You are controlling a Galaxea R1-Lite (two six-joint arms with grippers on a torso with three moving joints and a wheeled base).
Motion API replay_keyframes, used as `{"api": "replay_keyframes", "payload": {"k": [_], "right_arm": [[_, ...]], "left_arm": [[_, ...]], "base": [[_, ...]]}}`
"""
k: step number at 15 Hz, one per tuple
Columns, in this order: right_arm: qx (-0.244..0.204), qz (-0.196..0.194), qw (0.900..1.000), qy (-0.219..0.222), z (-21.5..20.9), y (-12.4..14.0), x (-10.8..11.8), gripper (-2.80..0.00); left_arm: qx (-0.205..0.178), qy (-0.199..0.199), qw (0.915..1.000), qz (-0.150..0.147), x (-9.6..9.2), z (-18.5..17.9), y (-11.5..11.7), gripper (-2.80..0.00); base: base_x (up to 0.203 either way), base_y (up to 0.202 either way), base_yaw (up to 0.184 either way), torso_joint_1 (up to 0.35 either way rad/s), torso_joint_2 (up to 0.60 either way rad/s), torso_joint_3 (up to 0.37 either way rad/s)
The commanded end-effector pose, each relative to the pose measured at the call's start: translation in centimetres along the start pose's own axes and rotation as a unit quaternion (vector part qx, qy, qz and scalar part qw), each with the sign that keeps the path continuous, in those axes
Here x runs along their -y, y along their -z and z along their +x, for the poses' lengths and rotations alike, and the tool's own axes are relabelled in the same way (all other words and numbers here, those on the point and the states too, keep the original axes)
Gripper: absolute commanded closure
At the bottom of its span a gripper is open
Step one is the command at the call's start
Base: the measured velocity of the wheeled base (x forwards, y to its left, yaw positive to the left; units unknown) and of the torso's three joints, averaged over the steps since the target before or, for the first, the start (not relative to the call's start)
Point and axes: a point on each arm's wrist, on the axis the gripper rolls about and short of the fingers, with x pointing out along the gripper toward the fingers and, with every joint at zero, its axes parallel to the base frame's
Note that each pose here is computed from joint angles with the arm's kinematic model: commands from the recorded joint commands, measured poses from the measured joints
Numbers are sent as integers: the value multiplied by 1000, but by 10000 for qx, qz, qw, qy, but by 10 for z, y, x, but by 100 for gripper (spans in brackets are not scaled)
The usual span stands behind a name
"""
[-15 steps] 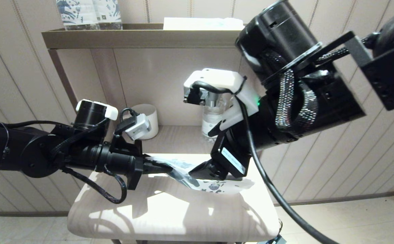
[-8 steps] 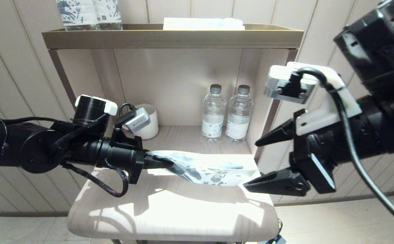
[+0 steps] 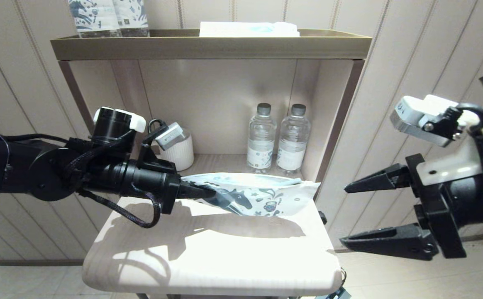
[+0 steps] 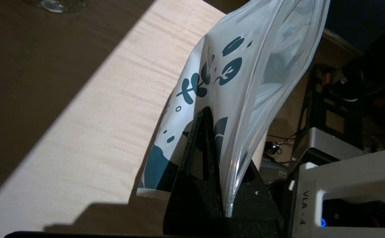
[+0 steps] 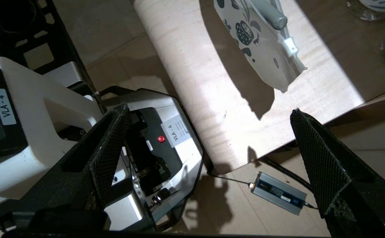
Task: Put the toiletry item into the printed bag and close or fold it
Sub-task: Place the toothpaste in the storage bag, then hand it to the other hand
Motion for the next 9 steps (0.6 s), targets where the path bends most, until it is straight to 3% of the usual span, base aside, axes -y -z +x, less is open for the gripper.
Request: {"api": "replay_keyframes", "payload": {"k": [1, 9], "right_arm": [[3, 19, 10000, -45, 4, 4, 7, -280], [-122, 100, 9990, -409, 55, 9, 39, -280]], "left_arm": [[-28, 211, 9997, -113, 2, -2, -5, 0], [12, 246, 9996, -108, 5, -8, -9, 0]], "base": [[0, 0, 0, 0, 0, 0], [0, 0, 0, 0, 0, 0]]}}
